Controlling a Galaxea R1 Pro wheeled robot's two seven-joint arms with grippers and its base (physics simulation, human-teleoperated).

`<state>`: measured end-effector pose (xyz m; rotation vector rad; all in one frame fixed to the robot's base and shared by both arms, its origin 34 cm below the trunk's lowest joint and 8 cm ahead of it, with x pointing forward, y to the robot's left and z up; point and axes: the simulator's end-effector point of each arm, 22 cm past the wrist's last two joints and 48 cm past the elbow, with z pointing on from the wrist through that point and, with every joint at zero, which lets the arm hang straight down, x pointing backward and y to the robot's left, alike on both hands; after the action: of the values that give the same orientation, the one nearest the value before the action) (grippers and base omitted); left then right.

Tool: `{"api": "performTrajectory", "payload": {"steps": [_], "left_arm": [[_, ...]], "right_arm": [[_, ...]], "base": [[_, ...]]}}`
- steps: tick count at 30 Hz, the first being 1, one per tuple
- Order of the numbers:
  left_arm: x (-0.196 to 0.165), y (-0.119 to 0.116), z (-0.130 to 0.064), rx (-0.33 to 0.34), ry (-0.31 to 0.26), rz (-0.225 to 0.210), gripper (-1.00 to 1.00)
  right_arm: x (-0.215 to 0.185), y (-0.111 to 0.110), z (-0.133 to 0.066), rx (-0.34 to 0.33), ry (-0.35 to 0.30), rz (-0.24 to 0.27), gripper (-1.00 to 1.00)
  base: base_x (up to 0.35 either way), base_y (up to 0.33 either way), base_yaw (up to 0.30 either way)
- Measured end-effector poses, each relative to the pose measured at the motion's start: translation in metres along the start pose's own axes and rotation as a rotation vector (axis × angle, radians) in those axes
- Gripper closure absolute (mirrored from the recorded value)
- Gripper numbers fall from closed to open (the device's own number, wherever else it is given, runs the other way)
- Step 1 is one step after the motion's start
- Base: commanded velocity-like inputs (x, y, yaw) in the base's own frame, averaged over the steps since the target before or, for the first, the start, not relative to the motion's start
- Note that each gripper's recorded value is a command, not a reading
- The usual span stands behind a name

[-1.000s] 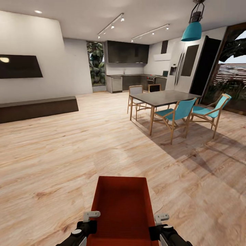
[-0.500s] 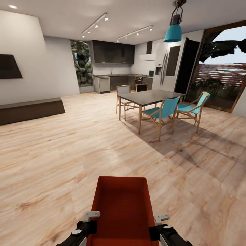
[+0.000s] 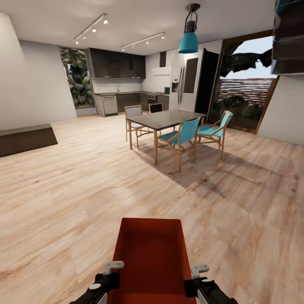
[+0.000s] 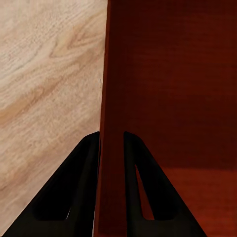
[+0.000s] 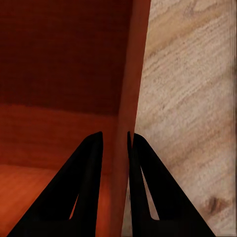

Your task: Move the two storage containers from the living room to the garage. In the garage, place one container on the floor and stack the other container on top of it (either order is fine).

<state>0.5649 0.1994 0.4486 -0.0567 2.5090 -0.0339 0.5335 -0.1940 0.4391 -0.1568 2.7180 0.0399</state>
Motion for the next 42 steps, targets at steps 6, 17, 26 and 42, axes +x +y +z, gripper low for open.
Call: {"api": "performTrajectory", "payload": {"steps": [6,17,26,42], "left_arm": [[0.0000,0.0000,0.0000,0.000,0.000,0.000,1.00],[0.0000,0.0000,0.0000,0.000,0.000,0.000,1.00],[0.0000,0.0000,0.0000,0.000,0.000,0.000,1.00],[0.0002,-0.0015,-0.0002,-0.001,0.000,0.000,1.00]], "right_arm": [[0.0000,0.0000,0.0000,0.000,0.000,0.000,1.00],[0.0000,0.0000,0.0000,0.000,0.000,0.000,1.00],[0.0000,0.0000,0.0000,0.000,0.000,0.001,1.00],[0.0003,-0.0018,0.0001,0.002,0.001,0.002,1.00]], "base": [[0.000,0.000,-0.285],[0.000,0.000,-0.286],[0.000,0.000,-0.286],[0.000,0.000,-0.286]]}}
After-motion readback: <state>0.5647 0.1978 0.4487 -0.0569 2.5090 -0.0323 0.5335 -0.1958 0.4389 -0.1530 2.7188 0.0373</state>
